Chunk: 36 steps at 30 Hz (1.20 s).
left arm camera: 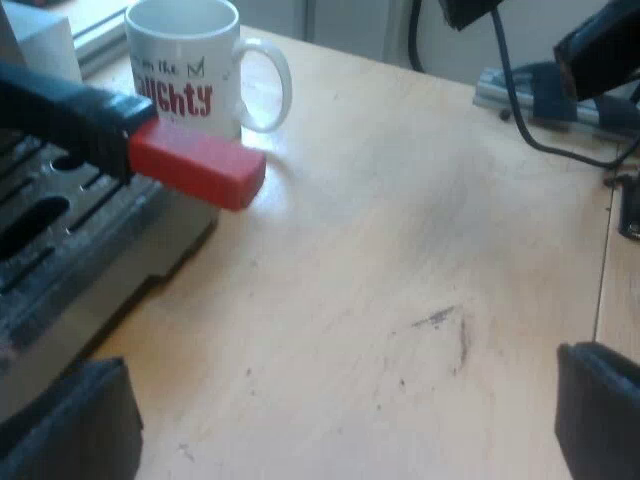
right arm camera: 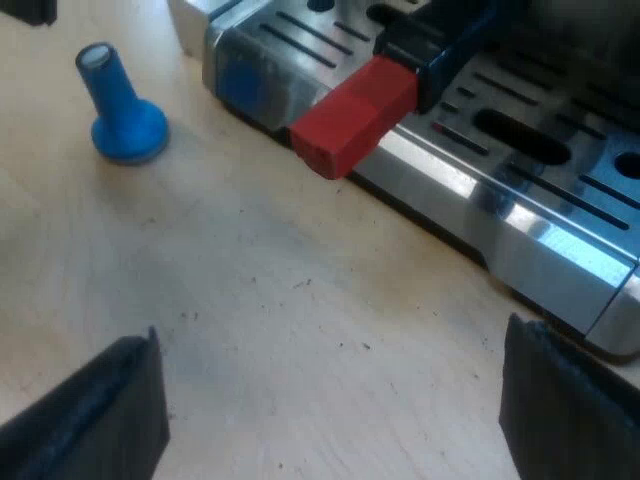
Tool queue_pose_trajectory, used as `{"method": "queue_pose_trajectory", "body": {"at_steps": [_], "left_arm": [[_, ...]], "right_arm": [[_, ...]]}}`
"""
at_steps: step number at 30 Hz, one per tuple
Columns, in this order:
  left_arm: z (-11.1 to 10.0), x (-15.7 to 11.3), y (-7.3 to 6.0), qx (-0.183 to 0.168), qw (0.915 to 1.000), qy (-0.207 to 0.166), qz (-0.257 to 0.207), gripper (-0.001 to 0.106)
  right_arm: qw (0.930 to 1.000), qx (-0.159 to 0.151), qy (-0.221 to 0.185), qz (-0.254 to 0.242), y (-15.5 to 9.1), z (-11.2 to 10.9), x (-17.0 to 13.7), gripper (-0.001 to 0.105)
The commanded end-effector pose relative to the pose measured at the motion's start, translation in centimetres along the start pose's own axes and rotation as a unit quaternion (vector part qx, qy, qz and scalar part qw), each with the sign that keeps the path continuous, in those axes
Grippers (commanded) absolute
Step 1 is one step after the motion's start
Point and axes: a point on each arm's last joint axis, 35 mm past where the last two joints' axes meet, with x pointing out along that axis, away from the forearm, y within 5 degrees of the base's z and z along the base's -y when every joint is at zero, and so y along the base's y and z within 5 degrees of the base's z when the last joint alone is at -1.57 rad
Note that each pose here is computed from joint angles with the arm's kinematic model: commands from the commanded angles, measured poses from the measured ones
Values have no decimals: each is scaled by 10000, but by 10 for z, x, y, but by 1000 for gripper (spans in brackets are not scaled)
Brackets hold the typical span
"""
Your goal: Grind coffee beans and then tamp
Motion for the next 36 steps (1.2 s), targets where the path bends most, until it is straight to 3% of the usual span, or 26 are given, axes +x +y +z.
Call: {"method": "queue_pose_trajectory", "body": {"at_steps": [1,5,8,14,18,28,33,36], "left_arm": [[4,-1,-2,25,9999,-114,-104,86],[4,-1,-2,32,9999,-122,-105,86],[4,-1,-2,5,9999,-122,-105,86],[4,-1,-2,6,9999,-122,-105,86],[4,-1,-2,6,9999,-122,-105,86],[4,-1,-2,-16,9999,-122,-106,86],[4,-1,-2,-16,9998,-117,-140,86],[4,-1,-2,-16,9998,-117,-140,86]], "right_arm": [[9993,23,-252,-286,4,2,1,71],[9986,163,-341,-371,25,-9,14,64],[9979,330,-280,-478,40,-13,22,45],[9917,422,-463,-1124,58,-9,38,26],[9894,411,-514,-1296,68,-8,53,12],[9822,563,-722,-1639,82,-8,80,10],[9734,664,-843,-2024,86,-9,90,10],[9729,636,-815,-2068,89,-12,96,10]]}}
